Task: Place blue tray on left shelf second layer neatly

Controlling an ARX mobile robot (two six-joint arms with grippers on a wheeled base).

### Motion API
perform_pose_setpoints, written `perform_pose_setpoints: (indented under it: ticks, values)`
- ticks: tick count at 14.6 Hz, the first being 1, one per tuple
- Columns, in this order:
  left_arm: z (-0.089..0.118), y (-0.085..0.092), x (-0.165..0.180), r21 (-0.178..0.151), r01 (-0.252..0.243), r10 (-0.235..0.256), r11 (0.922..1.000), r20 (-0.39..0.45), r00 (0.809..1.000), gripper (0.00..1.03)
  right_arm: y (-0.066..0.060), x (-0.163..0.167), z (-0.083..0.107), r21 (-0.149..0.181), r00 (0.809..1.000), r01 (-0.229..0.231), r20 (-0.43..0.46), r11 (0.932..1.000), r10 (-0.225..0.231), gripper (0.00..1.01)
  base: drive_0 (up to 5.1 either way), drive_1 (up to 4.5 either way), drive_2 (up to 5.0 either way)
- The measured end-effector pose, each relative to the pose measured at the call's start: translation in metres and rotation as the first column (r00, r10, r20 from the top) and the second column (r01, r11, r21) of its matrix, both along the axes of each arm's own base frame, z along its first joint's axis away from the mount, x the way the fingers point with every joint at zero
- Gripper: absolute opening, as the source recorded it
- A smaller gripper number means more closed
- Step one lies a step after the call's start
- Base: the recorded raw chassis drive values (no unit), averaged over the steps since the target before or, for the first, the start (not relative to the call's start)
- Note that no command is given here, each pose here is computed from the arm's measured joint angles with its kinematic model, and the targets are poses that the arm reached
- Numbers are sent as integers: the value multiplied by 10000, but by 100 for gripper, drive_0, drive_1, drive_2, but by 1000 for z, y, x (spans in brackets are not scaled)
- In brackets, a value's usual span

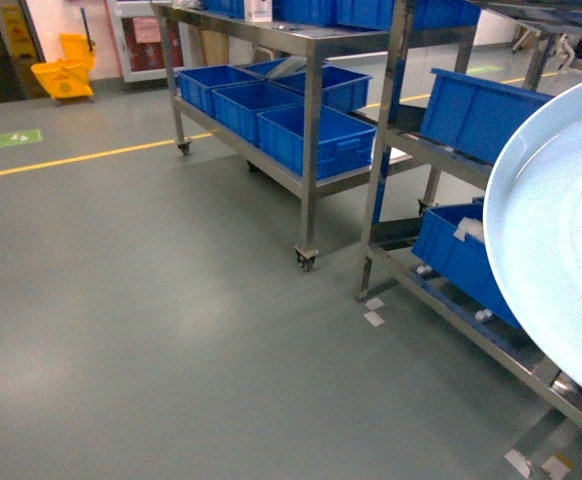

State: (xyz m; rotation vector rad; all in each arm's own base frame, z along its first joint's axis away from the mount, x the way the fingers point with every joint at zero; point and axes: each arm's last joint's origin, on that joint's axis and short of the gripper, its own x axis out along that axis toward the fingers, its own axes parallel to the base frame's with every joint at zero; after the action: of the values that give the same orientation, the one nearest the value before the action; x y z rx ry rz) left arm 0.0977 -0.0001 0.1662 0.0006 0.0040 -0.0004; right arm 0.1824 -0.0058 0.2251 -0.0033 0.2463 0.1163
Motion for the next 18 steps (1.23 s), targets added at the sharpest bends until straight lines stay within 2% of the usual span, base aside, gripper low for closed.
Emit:
perform_pose_setpoints:
  ticks: [7, 18]
  values:
    - [0, 0, 0, 0, -4, 4, 10000, 0, 10000, 98, 0, 0, 0, 0, 10000, 0, 0, 10000, 0, 2, -166, -136, -196]
    - [0, 0, 0, 0, -11, 11, 10000, 0, 10000, 98, 0, 0, 0, 0, 10000, -4, -4, 10000, 4, 2, -166, 244, -577]
